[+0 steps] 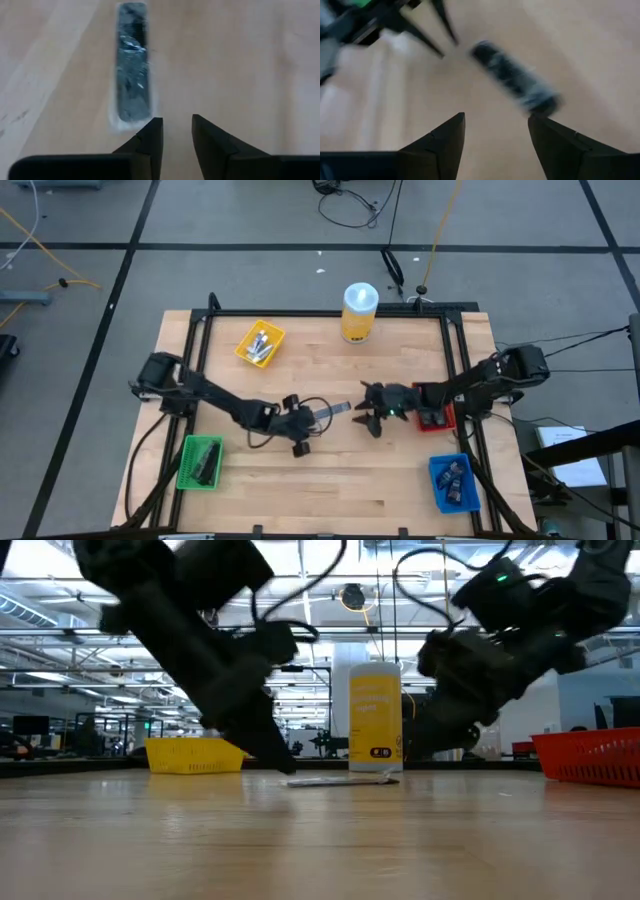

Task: Pick & Place Travel size toiletries
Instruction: Put the black comb into the green bin

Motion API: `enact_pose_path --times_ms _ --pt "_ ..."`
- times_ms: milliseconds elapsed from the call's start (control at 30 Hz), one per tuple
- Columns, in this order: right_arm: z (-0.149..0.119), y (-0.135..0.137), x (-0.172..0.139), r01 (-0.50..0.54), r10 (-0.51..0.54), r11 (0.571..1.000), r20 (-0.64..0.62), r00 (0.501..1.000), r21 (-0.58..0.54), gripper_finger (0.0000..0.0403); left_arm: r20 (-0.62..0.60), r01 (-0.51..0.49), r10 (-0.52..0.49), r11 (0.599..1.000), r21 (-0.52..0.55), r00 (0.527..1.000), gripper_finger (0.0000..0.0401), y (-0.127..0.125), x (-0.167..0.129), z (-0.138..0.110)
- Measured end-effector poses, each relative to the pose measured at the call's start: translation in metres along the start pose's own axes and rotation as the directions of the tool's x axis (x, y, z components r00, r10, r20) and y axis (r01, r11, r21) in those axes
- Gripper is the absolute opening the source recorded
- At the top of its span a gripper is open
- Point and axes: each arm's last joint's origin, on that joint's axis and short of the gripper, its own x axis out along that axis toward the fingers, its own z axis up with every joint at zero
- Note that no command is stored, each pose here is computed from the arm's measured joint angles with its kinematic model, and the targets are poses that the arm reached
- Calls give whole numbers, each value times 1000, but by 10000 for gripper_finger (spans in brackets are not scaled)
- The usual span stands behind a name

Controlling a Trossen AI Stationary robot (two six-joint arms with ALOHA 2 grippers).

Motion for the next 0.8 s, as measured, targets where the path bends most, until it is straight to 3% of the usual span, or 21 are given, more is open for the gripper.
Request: enact_pose_path --times_ms 100,333,800 --pt "12 -10 3 67 -66 998 -41 997 11 228 -8 -19 19 1000 -16 1000 86 10 16 -3" --pt "18 -22 3 104 -98 993 -108 989 54 269 -19 0 -1 999 -54 1000 55 31 38 -3" --pt "24 -47 -4 204 -192 975 -136 972 83 263 0 23 -23 999 -47 1000 4 37 61 -12"
